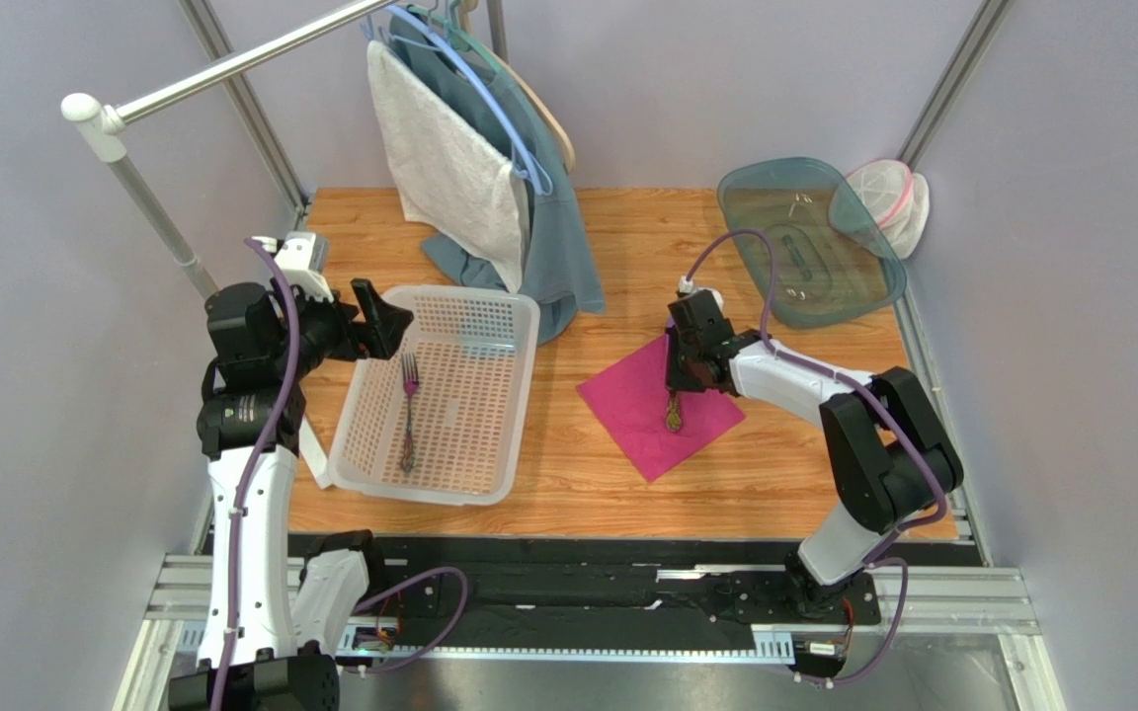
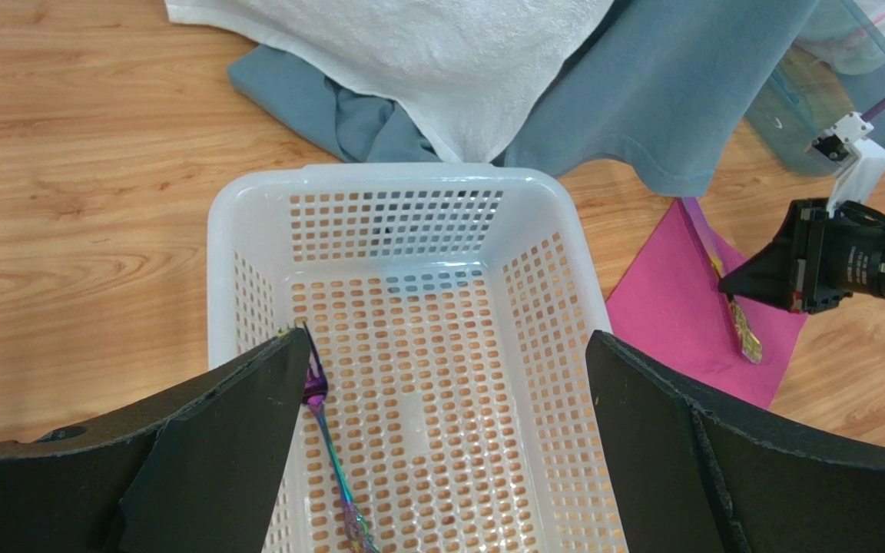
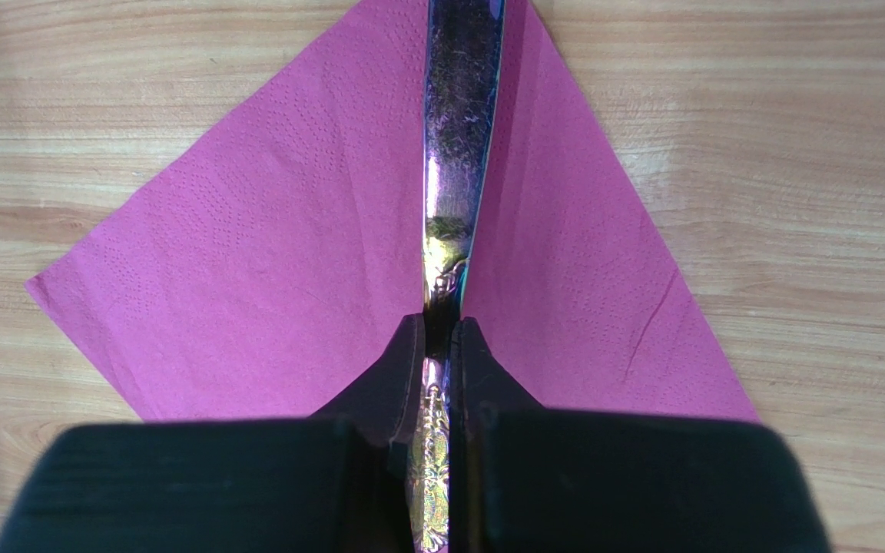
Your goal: Place the utensils on the paper napkin and roll it up
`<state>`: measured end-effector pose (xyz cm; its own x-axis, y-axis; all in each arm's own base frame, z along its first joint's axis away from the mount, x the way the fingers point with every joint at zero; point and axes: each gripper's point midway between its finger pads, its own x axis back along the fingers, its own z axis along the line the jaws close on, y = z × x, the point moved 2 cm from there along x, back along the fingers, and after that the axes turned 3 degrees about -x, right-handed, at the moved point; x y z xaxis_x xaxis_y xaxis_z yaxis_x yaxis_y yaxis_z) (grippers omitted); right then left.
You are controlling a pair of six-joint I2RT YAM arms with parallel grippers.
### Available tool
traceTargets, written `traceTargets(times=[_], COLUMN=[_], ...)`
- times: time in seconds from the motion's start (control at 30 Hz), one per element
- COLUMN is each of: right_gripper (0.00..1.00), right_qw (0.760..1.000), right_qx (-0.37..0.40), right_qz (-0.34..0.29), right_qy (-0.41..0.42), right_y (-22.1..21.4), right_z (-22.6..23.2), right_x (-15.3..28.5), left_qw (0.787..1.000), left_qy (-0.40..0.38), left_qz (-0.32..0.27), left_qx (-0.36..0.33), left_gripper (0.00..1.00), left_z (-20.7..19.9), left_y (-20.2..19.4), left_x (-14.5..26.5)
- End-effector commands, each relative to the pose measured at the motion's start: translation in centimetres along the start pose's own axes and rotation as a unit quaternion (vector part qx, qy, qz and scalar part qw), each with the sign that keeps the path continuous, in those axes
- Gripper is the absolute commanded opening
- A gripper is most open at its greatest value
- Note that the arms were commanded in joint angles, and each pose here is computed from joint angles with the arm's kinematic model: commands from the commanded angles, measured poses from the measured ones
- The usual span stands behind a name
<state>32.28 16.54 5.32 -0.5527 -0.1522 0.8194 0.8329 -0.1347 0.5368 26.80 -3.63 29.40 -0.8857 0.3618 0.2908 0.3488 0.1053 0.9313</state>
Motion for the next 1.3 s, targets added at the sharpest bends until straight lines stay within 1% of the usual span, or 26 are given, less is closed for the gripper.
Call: traceTargets(times=[0.0, 0.33, 0.43, 0.53, 0.6, 0.63, 0.7, 0.73, 0.8, 0.97, 1.07, 1.1, 1.13, 1.17, 1.2, 1.23, 1.27], right_gripper=[0.0, 0.04, 0.09, 0.16, 0.19, 0.22, 0.25, 0.3, 0.33, 0.36, 0.4, 0.44, 0.51, 0.54, 0.57, 0.63, 0.64], right_qw=[0.999, 1.0, 1.0, 1.0, 1.0, 1.0, 1.0, 1.0, 1.0, 1.0, 0.999, 0.999, 0.999, 0.998, 0.998, 0.997, 0.996], right_qx=[-0.009, -0.011, -0.01, -0.013, -0.014, -0.014, -0.017, -0.018, -0.019, -0.021, -0.015, -0.009, 0.002, 0.009, 0.016, 0.028, 0.027], right_qz=[-0.032, -0.018, -0.018, -0.011, -0.008, -0.009, -0.005, -0.006, -0.006, -0.018, -0.027, -0.03, -0.027, -0.034, -0.036, -0.033, -0.025], right_qy=[0.006, -0.006, -0.012, -0.01, -0.012, -0.012, -0.014, -0.014, -0.012, -0.007, 0.01, 0.015, 0.041, 0.054, 0.053, 0.065, 0.077], right_y=[1.3, 0.4, 0.4, 0.1, 0.1, 0.1, 0.1, 0.3, 0.5, 2.0, 3.3, 3.7, 3.9, 4.9, 5.3, 5.6, 5.6], right_z=[0.8, 0.4, 0.1, 0.3, 0.3, 0.3, 0.3, 0.4, 0.5, 0.9, 1.4, 1.5, 2.3, 2.8, 2.8, 2.9, 3.1], right_x=[-0.5, -1.7, -1.9, -2.1, -2.2, -2.1, -2.1, -2.0, -1.7, 0.1, 1.9, 2.4, 3.0, 3.7, 4.1, 4.3, 4.7], left_qw=[1.0, 1.0, 1.0, 1.0, 1.0, 1.0, 1.0, 1.0, 1.0, 1.0, 1.0, 0.999, 0.999, 0.998, 0.995, 0.993, 0.99], left_qy=[0.0, 0.005, 0.007, 0.007, 0.009, 0.01, 0.009, 0.01, 0.011, 0.009, 0.016, 0.019, 0.02, 0.024, 0.029, 0.029, 0.028], left_qz=[-0.014, -0.011, -0.01, -0.009, -0.009, -0.009, -0.007, -0.007, -0.005, 0.001, 0.016, 0.03, 0.042, 0.053, 0.086, 0.103, 0.119], left_qx=[-0.003, -0.002, -0.002, -0.002, -0.002, -0.002, -0.003, -0.003, -0.006, -0.013, -0.011, -0.002, 0.005, 0.02, 0.042, 0.057, 0.069], left_gripper=[0.99, 0.99, 0.99, 0.99, 0.99, 0.99, 0.99, 0.99, 0.99, 0.99, 0.99, 0.99, 0.99, 0.99, 0.99, 0.99, 0.99], left_z=[-0.1, 0.1, 0.2, 0.1, 0.2, 0.2, 0.2, 0.2, 0.2, 0.1, 0.4, 0.4, 0.5, 0.5, 0.8, 0.8, 0.8], left_y=[0.7, 0.4, 0.3, 0.3, 0.2, 0.2, 0.2, 0.2, 0.3, 0.2, -0.1, -0.5, -0.8, -1.1, -2.0, -2.5, -2.9], left_x=[0.0, 0.0, 0.0, 0.0, 0.0, 0.0, 0.0, 0.1, 0.1, 0.4, 0.5, 0.6, 0.6, 0.5, 0.3, 0.2, 0.0])
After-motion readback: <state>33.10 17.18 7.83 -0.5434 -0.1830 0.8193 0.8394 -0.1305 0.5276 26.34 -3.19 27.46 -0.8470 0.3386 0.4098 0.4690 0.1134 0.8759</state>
